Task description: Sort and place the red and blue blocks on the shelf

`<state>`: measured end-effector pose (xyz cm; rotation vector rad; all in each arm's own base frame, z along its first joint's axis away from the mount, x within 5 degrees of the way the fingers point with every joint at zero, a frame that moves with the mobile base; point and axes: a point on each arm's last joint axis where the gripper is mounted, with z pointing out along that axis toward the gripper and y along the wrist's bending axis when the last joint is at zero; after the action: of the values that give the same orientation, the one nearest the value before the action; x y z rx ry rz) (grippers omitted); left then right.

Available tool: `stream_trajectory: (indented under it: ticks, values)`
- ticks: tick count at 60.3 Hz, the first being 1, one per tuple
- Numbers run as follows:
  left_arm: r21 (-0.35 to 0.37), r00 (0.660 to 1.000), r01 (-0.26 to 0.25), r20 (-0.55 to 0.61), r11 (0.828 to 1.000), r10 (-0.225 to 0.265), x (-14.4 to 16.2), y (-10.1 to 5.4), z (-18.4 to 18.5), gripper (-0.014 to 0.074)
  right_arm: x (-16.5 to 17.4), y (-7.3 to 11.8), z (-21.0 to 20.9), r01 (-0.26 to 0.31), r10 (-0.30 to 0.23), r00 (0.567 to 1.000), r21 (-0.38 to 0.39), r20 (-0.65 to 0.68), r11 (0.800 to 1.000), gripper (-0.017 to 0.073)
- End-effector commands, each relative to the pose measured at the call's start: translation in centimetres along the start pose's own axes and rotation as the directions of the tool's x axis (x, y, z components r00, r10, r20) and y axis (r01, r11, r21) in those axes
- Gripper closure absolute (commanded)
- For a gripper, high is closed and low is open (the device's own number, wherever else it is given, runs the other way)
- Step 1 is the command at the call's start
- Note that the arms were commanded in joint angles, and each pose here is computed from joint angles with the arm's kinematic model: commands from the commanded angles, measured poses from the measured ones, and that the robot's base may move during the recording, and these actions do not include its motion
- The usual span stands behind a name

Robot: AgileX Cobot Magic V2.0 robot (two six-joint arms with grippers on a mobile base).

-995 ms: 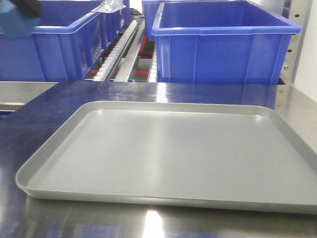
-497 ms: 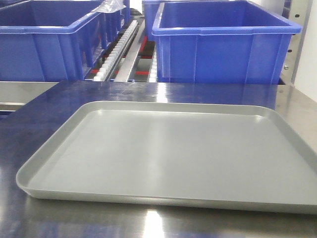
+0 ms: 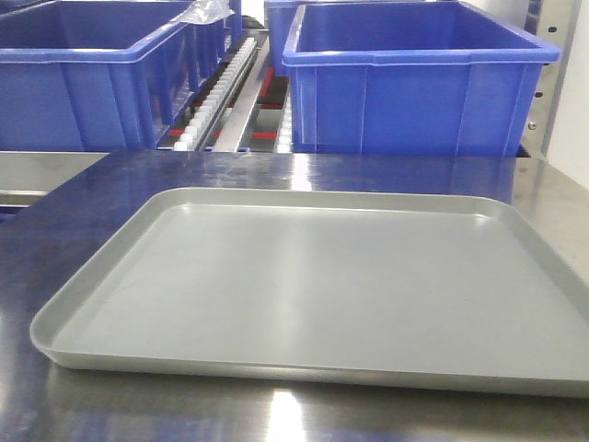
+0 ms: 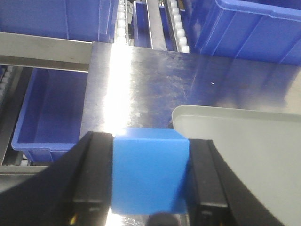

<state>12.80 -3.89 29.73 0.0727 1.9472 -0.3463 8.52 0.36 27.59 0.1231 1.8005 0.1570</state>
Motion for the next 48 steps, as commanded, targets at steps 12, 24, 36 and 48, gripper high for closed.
stream_trajectory:
  ticks: [12, 24, 36, 48]
  values:
    - [0.033, 0.986, -0.008, 0.169, 0.999, 0.002, -0.5, -0.1, -1.0, 0.0472, -1.7, 0.2, -0.3, 0.012, -0.011, 0.993, -0.008, 0.115, 1.000, 0.0508]
    - [0.038, 0.980, -0.009, 0.198, 0.999, 0.001, -0.4, -0.1, -1.3, 0.0472, -1.7, 0.2, -0.3, 0.012, -0.011, 0.993, -0.008, 0.115, 1.000, 0.0508]
    - [0.040, 0.978, -0.009, 0.207, 0.999, 0.001, -0.5, -0.1, -1.3, 0.0472, -1.7, 0.2, -0.3, 0.012, -0.011, 0.993, -0.008, 0.115, 1.000, 0.0508]
    - [0.040, 0.979, -0.009, 0.205, 0.999, 0.001, -0.5, -0.1, -1.3, 0.0472, -1.7, 0.2, -0.3, 0.012, -0.011, 0.993, -0.008, 0.115, 1.000, 0.0508]
